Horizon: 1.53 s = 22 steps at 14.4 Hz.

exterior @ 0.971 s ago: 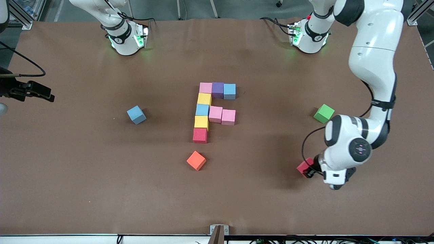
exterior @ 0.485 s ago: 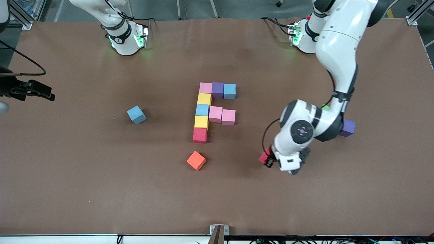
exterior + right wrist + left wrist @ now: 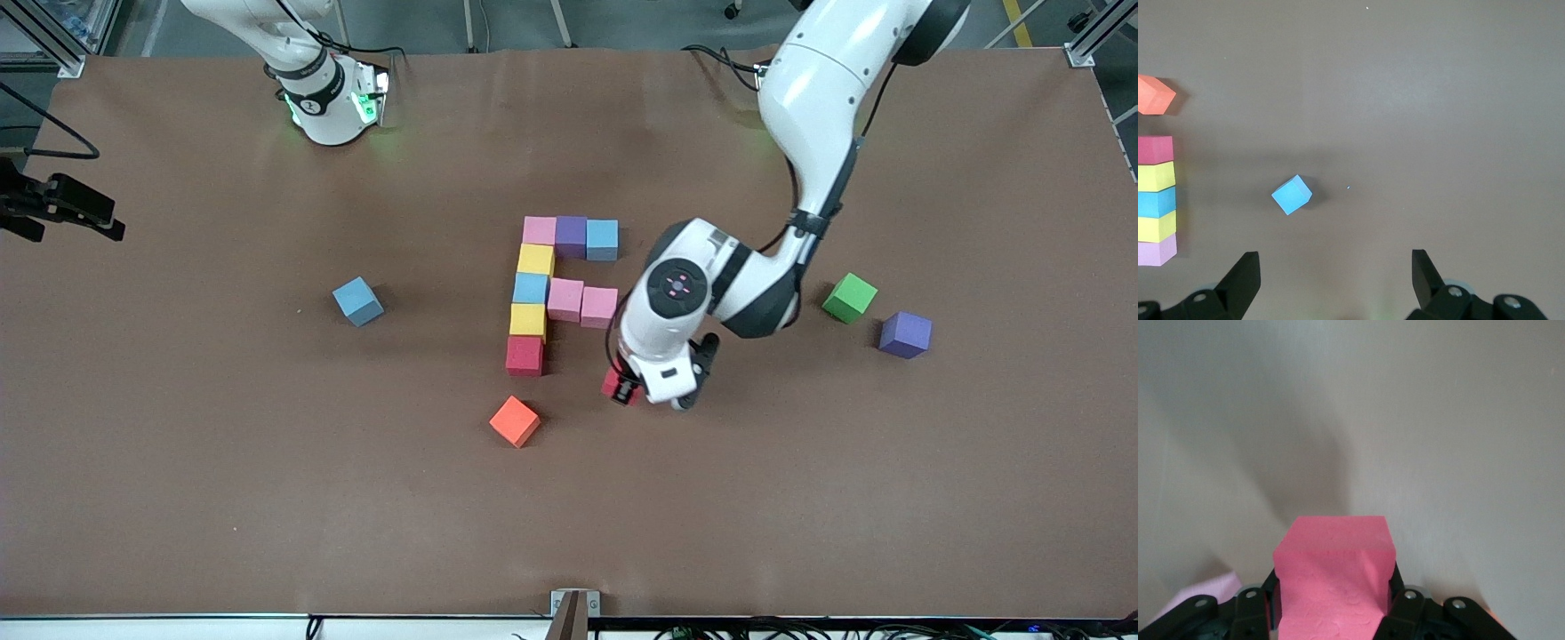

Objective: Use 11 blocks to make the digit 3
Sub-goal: 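Carry the hot pink cube beside the red cube with the left gripper, then lower the hot pink cube beside the red cube and open the left gripper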

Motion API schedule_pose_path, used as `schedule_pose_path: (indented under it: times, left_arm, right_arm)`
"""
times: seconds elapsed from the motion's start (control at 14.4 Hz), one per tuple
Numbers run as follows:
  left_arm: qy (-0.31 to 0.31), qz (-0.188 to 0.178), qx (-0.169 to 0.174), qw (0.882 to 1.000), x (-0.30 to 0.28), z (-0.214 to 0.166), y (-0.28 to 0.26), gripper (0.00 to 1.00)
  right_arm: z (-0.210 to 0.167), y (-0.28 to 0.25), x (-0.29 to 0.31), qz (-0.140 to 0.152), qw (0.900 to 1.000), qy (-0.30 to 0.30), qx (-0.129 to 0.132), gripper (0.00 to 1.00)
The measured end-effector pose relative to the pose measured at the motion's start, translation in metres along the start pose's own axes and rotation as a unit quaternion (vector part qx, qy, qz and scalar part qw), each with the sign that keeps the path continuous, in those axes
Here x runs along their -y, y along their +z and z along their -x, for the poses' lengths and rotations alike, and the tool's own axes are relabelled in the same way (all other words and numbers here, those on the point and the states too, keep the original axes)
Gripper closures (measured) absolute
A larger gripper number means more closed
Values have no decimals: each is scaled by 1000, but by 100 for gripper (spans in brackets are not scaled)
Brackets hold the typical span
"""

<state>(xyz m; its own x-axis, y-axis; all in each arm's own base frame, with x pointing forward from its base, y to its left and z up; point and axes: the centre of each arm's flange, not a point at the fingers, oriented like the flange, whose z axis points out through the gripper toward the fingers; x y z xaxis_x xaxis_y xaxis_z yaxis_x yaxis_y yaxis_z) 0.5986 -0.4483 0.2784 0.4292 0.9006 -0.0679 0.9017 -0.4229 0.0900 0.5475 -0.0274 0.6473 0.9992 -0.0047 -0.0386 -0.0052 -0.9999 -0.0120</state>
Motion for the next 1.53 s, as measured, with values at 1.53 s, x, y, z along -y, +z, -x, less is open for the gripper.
schedule_pose_path:
  times: [1.53]
  left_arm:
    - [-147,5,31,989,6,65,67,41]
  right_arm:
    - [39,-13,5,11,1000,-17,9,0]
